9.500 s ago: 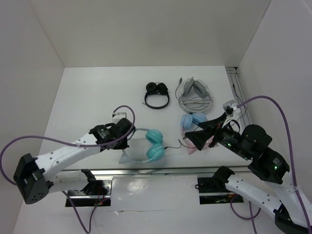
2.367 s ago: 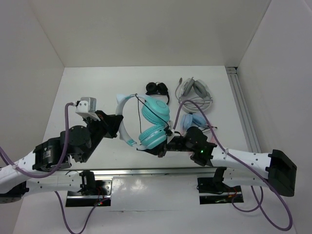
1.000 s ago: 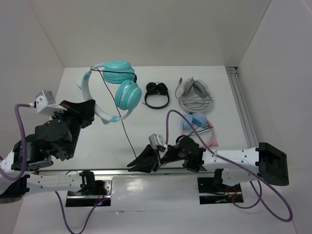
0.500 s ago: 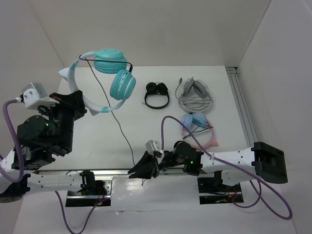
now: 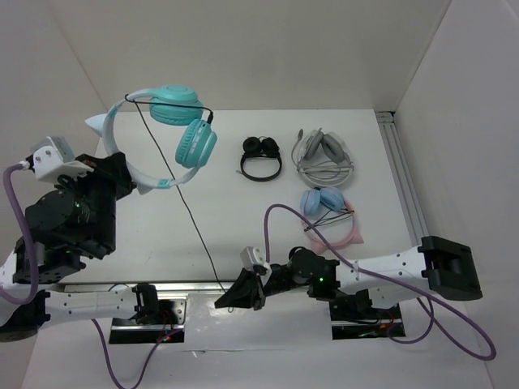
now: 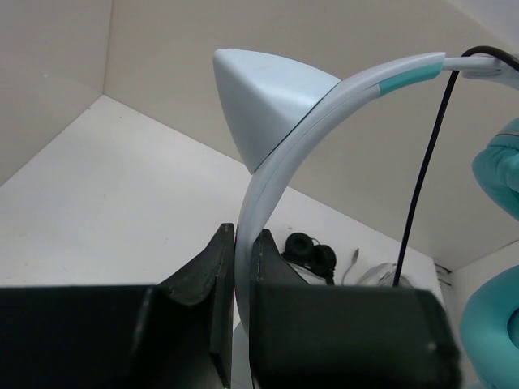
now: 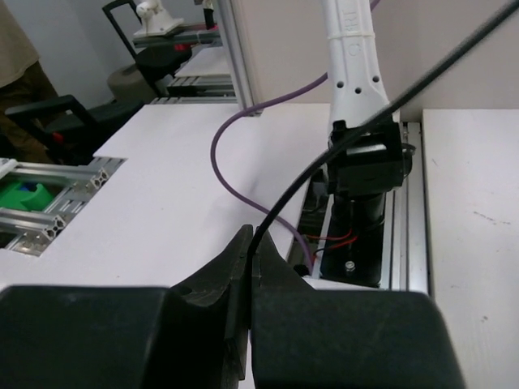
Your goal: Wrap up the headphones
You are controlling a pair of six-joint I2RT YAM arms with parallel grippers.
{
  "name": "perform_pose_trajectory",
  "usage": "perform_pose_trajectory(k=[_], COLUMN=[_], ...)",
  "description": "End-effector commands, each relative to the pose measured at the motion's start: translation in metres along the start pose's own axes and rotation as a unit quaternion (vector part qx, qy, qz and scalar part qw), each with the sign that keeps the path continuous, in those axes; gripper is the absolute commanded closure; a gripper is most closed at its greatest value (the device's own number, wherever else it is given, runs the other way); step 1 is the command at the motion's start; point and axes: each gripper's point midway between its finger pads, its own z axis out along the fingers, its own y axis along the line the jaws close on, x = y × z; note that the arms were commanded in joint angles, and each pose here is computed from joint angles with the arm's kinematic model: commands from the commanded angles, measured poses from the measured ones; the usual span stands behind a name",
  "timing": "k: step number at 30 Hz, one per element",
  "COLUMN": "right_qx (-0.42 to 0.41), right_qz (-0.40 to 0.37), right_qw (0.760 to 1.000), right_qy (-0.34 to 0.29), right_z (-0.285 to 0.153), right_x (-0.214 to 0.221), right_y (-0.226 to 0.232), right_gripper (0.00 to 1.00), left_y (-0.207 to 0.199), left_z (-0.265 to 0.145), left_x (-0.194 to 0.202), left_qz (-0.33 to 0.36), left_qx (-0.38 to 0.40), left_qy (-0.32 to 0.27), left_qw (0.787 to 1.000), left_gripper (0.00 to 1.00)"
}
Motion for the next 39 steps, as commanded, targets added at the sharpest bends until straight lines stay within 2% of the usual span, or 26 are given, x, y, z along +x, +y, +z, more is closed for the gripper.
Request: perform_pose_trajectory(k=[1, 2, 3, 6, 7, 8, 10, 11, 12, 13, 16, 17, 19, 20, 22, 24, 27, 28, 30, 32, 39], right_qx=[0.009, 0.02, 0.049, 0.076, 0.092, 0.099, 0.121, 0.139, 0.147, 0.156, 0.2, 0.211, 0.248, 0.261, 0.305, 0.347, 0.383, 0.402, 0.421, 0.434, 0.517], right_qz=[-0.013, -0.018, -0.022, -0.041, -0.048, -0.049, -0.062, -0.074, -0.081, -0.088, -0.111, -0.122, -0.133, -0.147, -0.167, -0.197, -0.221, -0.231, -0.25, -0.26, -0.299], right_qw=[1.0, 1.0, 0.998, 0.995, 0.992, 0.992, 0.986, 0.981, 0.98, 0.975, 0.964, 0.957, 0.946, 0.935, 0.917, 0.891, 0.867, 0.855, 0.84, 0.833, 0.773], right_qy=[0.001, 0.003, 0.036, 0.045, 0.071, 0.066, 0.101, 0.111, 0.105, 0.132, 0.14, 0.16, 0.161, 0.189, 0.195, 0.218, 0.23, 0.232, 0.233, 0.225, 0.213], right_z=[0.004, 0.01, 0.009, 0.012, 0.009, 0.013, 0.009, 0.009, 0.011, 0.007, 0.001, -0.005, -0.013, -0.02, -0.029, -0.047, -0.063, -0.069, -0.078, -0.083, -0.123], right_x=[-0.012, -0.021, -0.011, -0.029, -0.023, -0.037, -0.033, -0.032, -0.046, -0.038, -0.055, -0.052, -0.069, -0.063, -0.079, -0.086, -0.097, -0.103, -0.111, -0.123, -0.155], right_y=[0.013, 0.014, 0.014, 0.022, 0.023, 0.026, 0.025, 0.024, 0.026, 0.024, 0.014, 0.009, -0.002, -0.007, -0.02, -0.034, -0.044, -0.048, -0.054, -0.056, -0.069], right_gripper=[1.0, 1.0, 1.0, 1.0, 1.0, 1.0, 1.0, 1.0, 1.0, 1.0, 1.0, 1.0, 1.0, 1.0, 1.0, 1.0, 1.0, 1.0, 1.0, 1.0, 1.0], left_y=[0.016, 0.017, 0.01, 0.008, 0.005, 0.005, 0.007, 0.001, 0.01, 0.013, 0.02, 0.016, 0.012, 0.012, 0.021, 0.027, 0.032, 0.032, 0.04, 0.036, 0.019], left_z=[0.003, 0.003, 0.004, 0.008, 0.011, 0.013, 0.023, 0.033, 0.047, 0.054, 0.068, 0.069, 0.077, 0.079, 0.079, 0.074, 0.06, 0.053, 0.042, 0.033, -0.023], left_x=[-0.018, -0.014, -0.002, 0.018, 0.031, 0.036, 0.045, 0.064, 0.064, 0.073, 0.092, 0.097, 0.11, 0.121, 0.137, 0.157, 0.174, 0.188, 0.208, 0.218, 0.269], left_qz=[-0.034, -0.01, 0.023, 0.079, 0.115, 0.127, 0.157, 0.196, 0.207, 0.224, 0.231, 0.234, 0.297, 0.325, 0.384, 0.412, 0.422, 0.422, 0.443, 0.444, 0.479], left_qx=[-0.058, -0.058, -0.059, -0.071, -0.077, -0.083, -0.107, -0.101, -0.125, -0.124, -0.119, -0.109, -0.1, -0.095, -0.104, -0.096, -0.052, -0.02, -0.003, 0.021, 0.158], left_qy=[-0.025, -0.023, -0.021, -0.021, -0.019, -0.021, -0.025, -0.013, -0.013, -0.003, 0.025, 0.029, 0.048, 0.062, 0.093, 0.113, 0.152, 0.185, 0.22, 0.239, 0.326], left_qw=[0.997, 0.998, 0.998, 0.994, 0.99, 0.988, 0.981, 0.975, 0.97, 0.967, 0.965, 0.966, 0.948, 0.939, 0.913, 0.899, 0.892, 0.887, 0.869, 0.863, 0.799], left_gripper=[1.0, 1.0, 1.0, 1.0, 1.0, 1.0, 1.0, 1.0, 1.0, 1.0, 1.0, 1.0, 1.0, 1.0, 1.0, 1.0, 1.0, 1.0, 1.0, 1.0, 1.0])
